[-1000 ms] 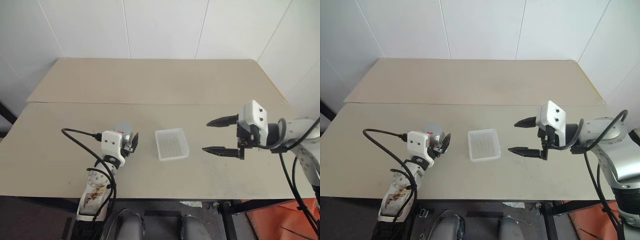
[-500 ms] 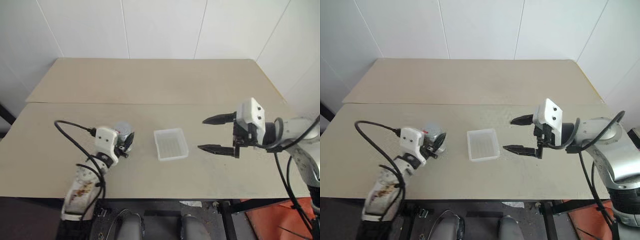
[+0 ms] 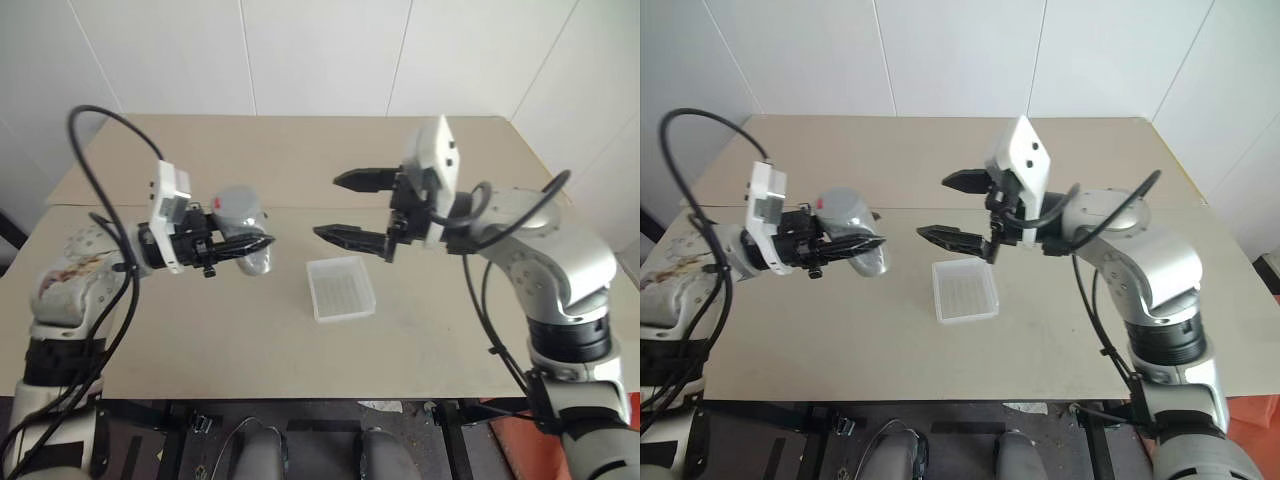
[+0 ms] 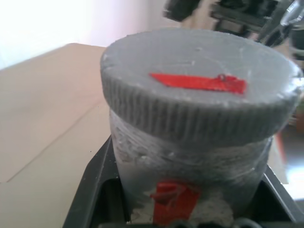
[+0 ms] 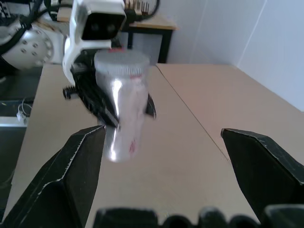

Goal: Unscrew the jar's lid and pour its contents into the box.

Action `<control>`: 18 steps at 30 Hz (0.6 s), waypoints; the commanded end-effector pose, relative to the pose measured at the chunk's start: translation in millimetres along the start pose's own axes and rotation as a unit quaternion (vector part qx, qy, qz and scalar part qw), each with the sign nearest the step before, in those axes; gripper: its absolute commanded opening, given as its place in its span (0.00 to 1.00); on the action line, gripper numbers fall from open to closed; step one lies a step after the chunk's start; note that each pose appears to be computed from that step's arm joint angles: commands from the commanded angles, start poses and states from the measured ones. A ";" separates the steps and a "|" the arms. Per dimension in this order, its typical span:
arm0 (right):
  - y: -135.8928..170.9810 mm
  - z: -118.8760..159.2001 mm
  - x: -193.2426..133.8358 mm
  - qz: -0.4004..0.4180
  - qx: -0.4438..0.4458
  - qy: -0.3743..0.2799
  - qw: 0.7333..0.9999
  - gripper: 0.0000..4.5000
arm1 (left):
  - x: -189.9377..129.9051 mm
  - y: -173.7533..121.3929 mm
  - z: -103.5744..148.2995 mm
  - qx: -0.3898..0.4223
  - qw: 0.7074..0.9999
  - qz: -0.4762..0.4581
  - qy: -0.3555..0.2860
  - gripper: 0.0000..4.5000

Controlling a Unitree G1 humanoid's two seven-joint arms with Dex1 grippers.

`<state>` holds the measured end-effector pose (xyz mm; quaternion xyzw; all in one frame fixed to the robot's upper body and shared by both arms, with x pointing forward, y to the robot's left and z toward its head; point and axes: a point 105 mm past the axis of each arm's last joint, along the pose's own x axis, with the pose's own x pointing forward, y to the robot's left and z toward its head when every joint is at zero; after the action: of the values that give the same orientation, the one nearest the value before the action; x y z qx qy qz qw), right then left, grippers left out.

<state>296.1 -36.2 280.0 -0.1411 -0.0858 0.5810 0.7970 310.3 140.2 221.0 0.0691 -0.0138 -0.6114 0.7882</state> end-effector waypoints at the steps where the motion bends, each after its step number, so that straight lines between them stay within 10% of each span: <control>1: 1.1 14.4 7.4 -0.003 -0.013 -0.018 1.000 1.00 | 10.8 2.2 5.8 0.017 0.999 -0.028 -0.007 0.43; 18: 6.6 1.5 40.0 0.006 0.019 0.008 1.000 1.00 | 34.3 8.3 2.4 0.064 0.996 -0.062 -0.004 0.43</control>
<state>304.4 0.3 267.2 -0.1185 -0.0467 0.5867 0.7997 327.6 110.9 208.0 0.0992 -0.0247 -0.6563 0.7476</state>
